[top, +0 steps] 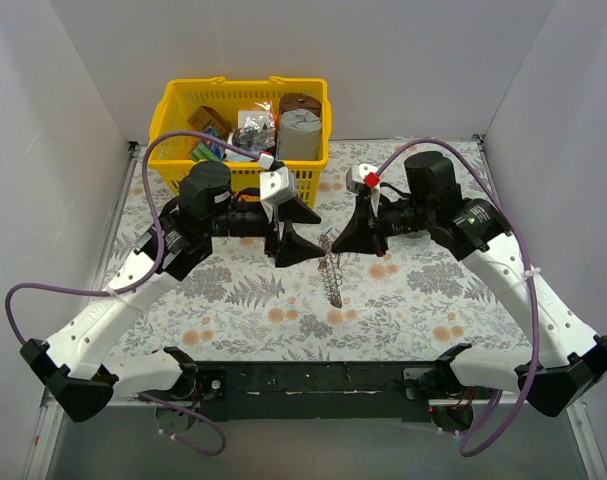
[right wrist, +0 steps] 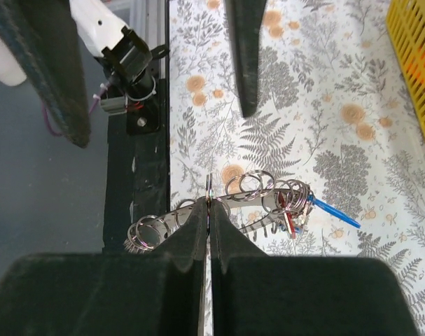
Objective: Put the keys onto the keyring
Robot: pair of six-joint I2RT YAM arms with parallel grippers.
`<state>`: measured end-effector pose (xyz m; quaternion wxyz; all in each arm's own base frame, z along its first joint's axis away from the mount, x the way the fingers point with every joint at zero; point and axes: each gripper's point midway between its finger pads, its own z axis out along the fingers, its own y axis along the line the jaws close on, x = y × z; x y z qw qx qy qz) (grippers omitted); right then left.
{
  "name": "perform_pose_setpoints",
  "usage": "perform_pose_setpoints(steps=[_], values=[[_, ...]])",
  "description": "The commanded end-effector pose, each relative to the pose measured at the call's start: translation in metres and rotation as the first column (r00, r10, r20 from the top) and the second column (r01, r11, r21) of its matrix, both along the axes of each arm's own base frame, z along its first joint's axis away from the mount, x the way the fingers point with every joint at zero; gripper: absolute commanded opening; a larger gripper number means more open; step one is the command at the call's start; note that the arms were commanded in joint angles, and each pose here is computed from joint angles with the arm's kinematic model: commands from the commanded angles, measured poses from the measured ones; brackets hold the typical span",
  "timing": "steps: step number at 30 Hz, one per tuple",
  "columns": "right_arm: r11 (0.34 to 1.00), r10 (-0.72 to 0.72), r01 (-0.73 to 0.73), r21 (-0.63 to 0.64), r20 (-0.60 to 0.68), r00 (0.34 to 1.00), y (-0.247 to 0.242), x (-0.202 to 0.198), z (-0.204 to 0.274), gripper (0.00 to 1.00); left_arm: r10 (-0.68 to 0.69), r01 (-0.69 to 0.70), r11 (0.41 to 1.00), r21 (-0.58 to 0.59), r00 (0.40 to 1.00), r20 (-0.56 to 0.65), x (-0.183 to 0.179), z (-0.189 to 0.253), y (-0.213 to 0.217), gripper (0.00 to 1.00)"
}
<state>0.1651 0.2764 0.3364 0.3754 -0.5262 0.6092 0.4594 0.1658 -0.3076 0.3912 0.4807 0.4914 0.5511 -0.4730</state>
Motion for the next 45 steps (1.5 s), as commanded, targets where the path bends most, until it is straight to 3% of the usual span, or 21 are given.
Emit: perform_pose_setpoints(steps=[1, 3, 8, 24, 28, 38, 41, 42, 45], values=[[0.998, 0.067, -0.066, -0.020, 0.032, 0.997, -0.007, -0.012, 0.006, 0.01, 0.005, 0.004, 0.988, 0.154, 0.998, -0.060, 0.004, -0.030, 0.003, 0.66], [0.996, 0.079, -0.078, -0.041, 0.026, 0.997, -0.009, -0.014, 0.004, 0.01, -0.012, 0.023, 0.986, 0.166, 0.998, -0.069, 0.004, -0.031, 0.000, 0.58], [0.994, 0.085, -0.084, -0.066, 0.011, 0.996, -0.009, -0.011, -0.002, 0.01, -0.045, 0.077, 0.971, 0.226, 0.989, -0.143, 0.011, -0.051, -0.011, 0.50], [0.996, 0.071, -0.070, -0.046, 0.022, 0.997, -0.005, -0.008, -0.009, 0.01, -0.115, 0.155, 0.963, 0.218, 0.976, -0.183, 0.006, -0.062, -0.029, 0.22], [0.997, 0.061, -0.060, -0.043, 0.024, 0.998, -0.006, -0.006, -0.009, 0.01, -0.119, 0.157, 0.964, 0.216, 0.976, -0.181, 0.006, -0.062, -0.030, 0.01], [1.000, 0.001, 0.000, -0.020, 0.070, 0.998, -0.007, 0.001, 0.001, 0.01, -0.085, 0.123, 0.966, 0.227, 0.981, -0.172, 0.008, -0.065, -0.027, 0.00], [0.998, -0.068, 0.068, 0.005, 0.099, 0.993, -0.009, 0.008, 0.009, 0.19, -0.059, 0.087, 0.976, 0.200, 0.988, -0.146, 0.011, -0.062, -0.026, 0.00], [0.996, -0.092, 0.090, 0.016, 0.111, 0.990, -0.010, 0.010, 0.012, 0.37, -0.049, 0.071, 0.982, 0.176, 0.991, -0.125, 0.009, -0.054, -0.023, 0.00], [0.985, -0.171, 0.164, 0.057, 0.149, 0.974, -0.016, 0.016, 0.025, 0.62, 0.002, 0.008, 0.994, 0.107, 0.996, -0.093, 0.015, -0.049, -0.024, 0.00]])
